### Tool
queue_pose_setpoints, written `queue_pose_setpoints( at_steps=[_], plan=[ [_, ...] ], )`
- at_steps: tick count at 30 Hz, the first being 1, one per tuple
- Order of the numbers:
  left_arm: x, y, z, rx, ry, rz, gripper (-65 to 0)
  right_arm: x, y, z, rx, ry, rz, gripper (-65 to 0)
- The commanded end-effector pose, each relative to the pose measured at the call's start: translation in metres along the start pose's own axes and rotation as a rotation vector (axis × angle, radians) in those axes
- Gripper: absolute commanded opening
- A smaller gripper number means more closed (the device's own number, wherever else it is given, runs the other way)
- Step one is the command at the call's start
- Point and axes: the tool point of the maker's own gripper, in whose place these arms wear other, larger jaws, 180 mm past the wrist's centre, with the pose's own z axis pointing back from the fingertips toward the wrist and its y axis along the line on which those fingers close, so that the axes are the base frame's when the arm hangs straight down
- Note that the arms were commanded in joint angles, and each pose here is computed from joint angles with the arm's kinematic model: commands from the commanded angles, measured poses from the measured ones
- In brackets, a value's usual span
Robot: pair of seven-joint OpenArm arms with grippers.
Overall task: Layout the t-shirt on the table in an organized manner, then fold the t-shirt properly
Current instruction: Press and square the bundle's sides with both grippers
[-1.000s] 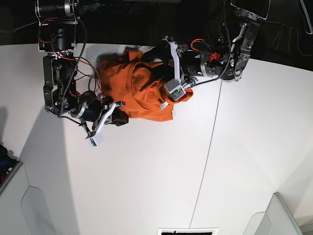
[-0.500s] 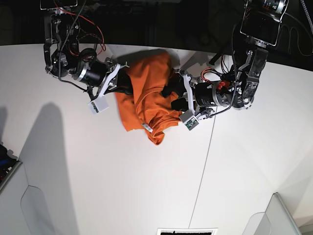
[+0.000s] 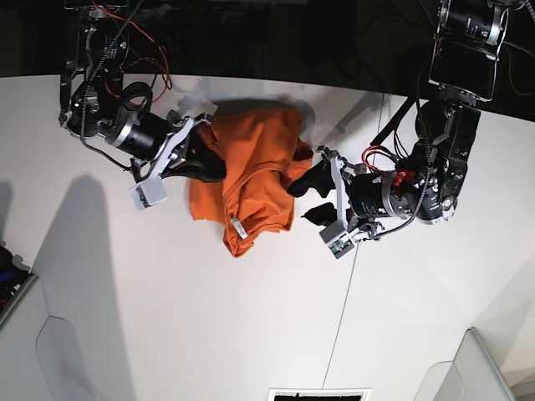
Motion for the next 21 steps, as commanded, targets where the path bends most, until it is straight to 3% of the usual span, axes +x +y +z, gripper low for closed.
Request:
queue_pose_setpoints(
  at_steps=[1,8,12,17,21],
  plan=[
    [0.020,0.003,0.008,0.007,-0.052,-0.038,-25.7,0.025,0.005,0.006,0.014,-0.081,0.038,-65.0],
    [0.025,-0.003,0.017,-0.029,-0.078,-0.017,-25.7,0.071,0.008,-0.003,0.005,-0.182,0.130,-65.0],
    [0.026,-0.005,0.017,-0.039,-0.088,-0.009,-25.7,0.081,0.012,-0.033,0.007,-0.140,0.193,-65.0],
    [0.028,-0.007,0.015,-0.046,-0.096,-0.005,-25.7,0.078,-0.006,-0.051,-0.029,-0.105,0.175,-65.0],
    [0.025,-0.011,0.013,-0.056,-0.110,0.013,-25.7,0.065,-0.019,-0.069,-0.020,-0.078,0.096,-65.0]
  ],
)
